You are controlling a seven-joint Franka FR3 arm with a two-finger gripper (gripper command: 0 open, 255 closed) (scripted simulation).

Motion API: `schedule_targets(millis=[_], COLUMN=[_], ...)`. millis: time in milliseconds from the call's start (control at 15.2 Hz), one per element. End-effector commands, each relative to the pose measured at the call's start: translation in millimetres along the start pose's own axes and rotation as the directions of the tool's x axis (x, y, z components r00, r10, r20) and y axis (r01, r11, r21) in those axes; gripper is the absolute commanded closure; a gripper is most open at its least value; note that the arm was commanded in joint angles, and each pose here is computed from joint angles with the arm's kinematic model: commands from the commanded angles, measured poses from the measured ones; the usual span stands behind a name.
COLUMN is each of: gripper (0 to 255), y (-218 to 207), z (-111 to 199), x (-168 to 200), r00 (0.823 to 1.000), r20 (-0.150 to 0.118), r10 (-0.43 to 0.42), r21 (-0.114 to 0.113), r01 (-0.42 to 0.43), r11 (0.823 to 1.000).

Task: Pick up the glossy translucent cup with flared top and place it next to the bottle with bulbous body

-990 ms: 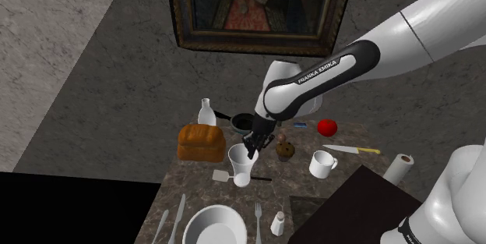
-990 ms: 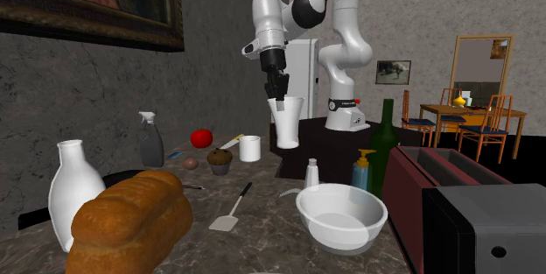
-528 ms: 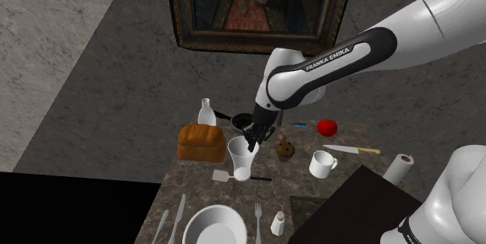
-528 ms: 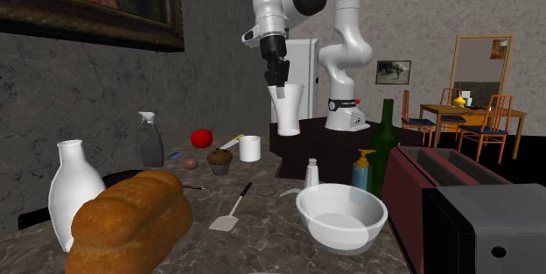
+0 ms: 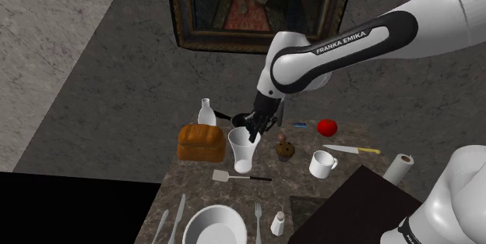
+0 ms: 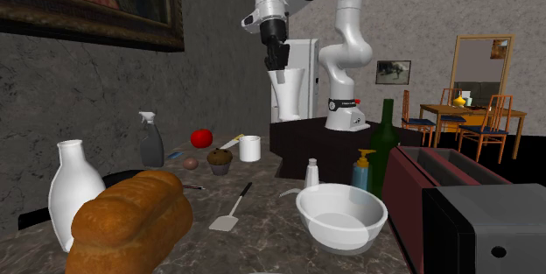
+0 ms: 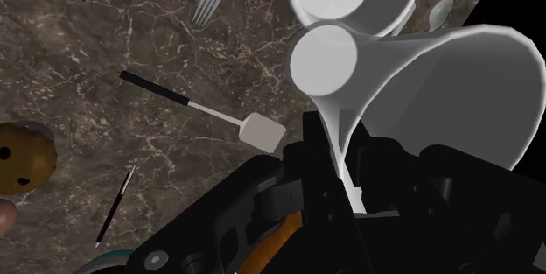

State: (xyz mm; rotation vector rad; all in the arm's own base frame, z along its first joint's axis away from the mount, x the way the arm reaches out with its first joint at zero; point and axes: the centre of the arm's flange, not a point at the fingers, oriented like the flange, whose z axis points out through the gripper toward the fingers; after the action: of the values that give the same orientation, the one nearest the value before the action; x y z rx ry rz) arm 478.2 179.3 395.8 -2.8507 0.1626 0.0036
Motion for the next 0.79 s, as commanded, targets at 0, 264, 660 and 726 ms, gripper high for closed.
schedule_targets(millis=[0, 264, 660, 726], gripper=[255, 255, 255, 255], y=[-3.6, -9.5, -1.0, 3.1], z=[-9.7, -29.9, -47.2, -48.6], x=[0.1, -0.3, 36.8, 49.3], r00=[1.000, 1.000, 1.000, 1.000], r20=[0.000, 0.000, 0.000, 0.000], r10=[0.000, 0.000, 0.000, 0.000], r21=[0.000, 0.000, 0.000, 0.000], r01=[0.000, 0.000, 0.000, 0.000], r11=[1.000, 1.000, 1.000, 1.000])
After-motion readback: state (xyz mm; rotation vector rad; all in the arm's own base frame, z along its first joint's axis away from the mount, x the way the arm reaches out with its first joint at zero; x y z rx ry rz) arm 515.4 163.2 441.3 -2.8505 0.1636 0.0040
